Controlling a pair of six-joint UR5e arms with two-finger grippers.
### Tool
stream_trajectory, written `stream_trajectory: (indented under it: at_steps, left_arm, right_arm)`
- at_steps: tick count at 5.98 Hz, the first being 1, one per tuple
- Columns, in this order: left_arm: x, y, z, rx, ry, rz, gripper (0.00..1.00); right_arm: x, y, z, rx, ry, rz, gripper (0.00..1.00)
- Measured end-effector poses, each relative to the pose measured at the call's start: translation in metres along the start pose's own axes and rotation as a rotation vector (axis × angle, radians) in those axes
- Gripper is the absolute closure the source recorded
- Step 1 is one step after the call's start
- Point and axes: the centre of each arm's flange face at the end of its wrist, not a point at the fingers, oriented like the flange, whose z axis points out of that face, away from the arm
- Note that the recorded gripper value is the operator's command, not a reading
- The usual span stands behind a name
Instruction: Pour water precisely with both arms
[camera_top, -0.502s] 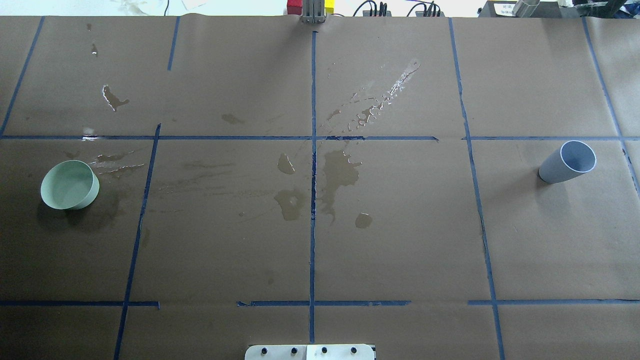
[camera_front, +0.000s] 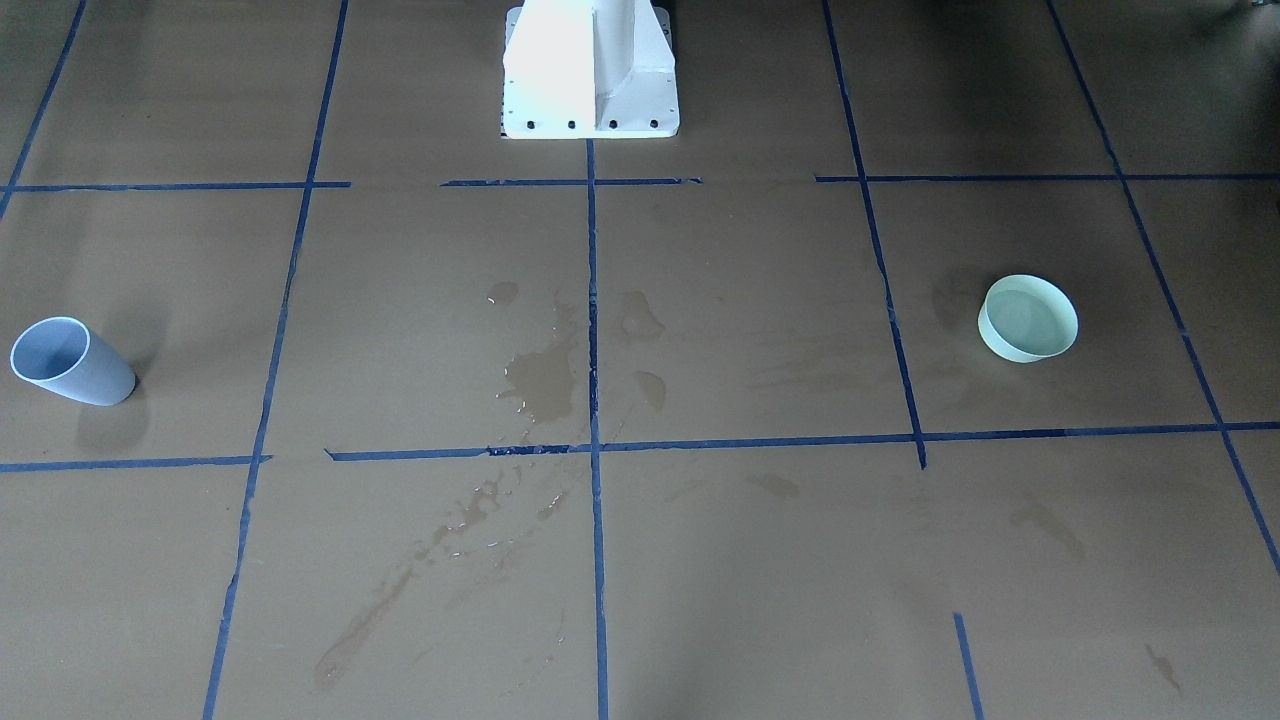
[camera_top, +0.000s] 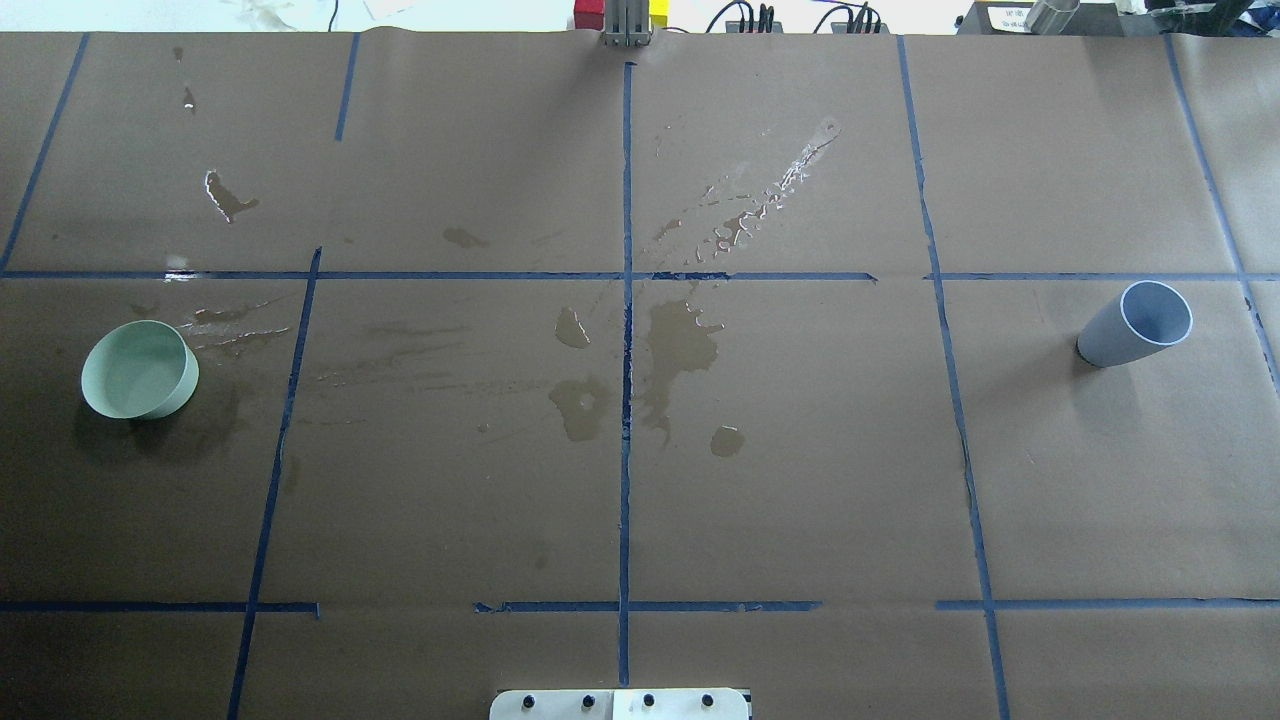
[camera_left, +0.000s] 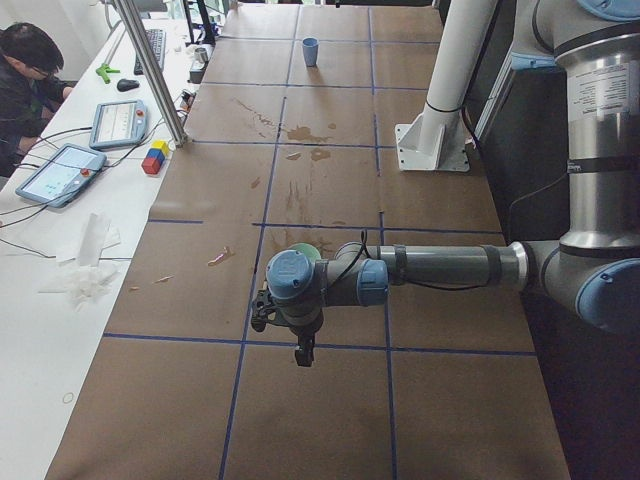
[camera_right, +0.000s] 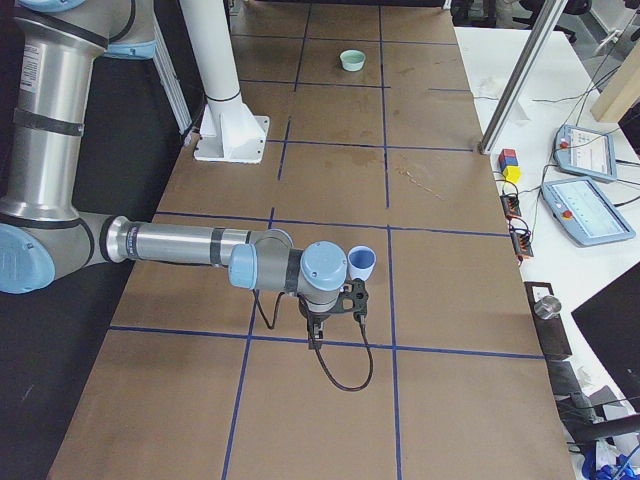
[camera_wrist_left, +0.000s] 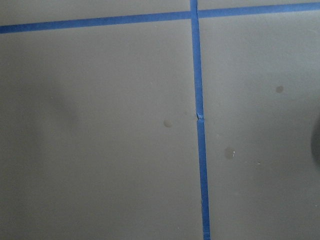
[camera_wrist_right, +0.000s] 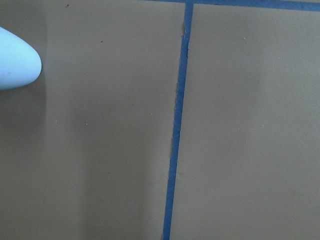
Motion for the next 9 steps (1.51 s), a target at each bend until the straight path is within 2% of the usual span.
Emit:
stream_trajectory:
  at_steps: [2,5,6,7,9]
  left_arm:
    - [0.010,-0.011,-0.004,0.011,-0.002,0.017,0.00]
    - [0.042,-0.060,-0.036,0.115,-0.008,0.134,0.00]
    - [0.060,-0.069,-0.034,0.157,-0.005,0.185,0.00]
    - [0.091,-0.077,-0.017,0.179,0.013,0.173,0.00]
    - [0.161,-0.073,0.040,0.188,0.084,-0.023,0.03]
  right_arm:
    - [-0.007,-0.009,-0.007,0.021,0.001,-0.021,0.00]
    - [-0.014,-0.025,-0.014,0.072,0.008,-0.081,0.00]
    - [-0.014,-0.029,-0.015,0.120,0.012,-0.136,0.00]
    - [-0.016,-0.032,-0.015,0.155,0.012,-0.162,0.00]
    - [-0.018,-0.033,-0.013,0.171,0.011,-0.155,0.00]
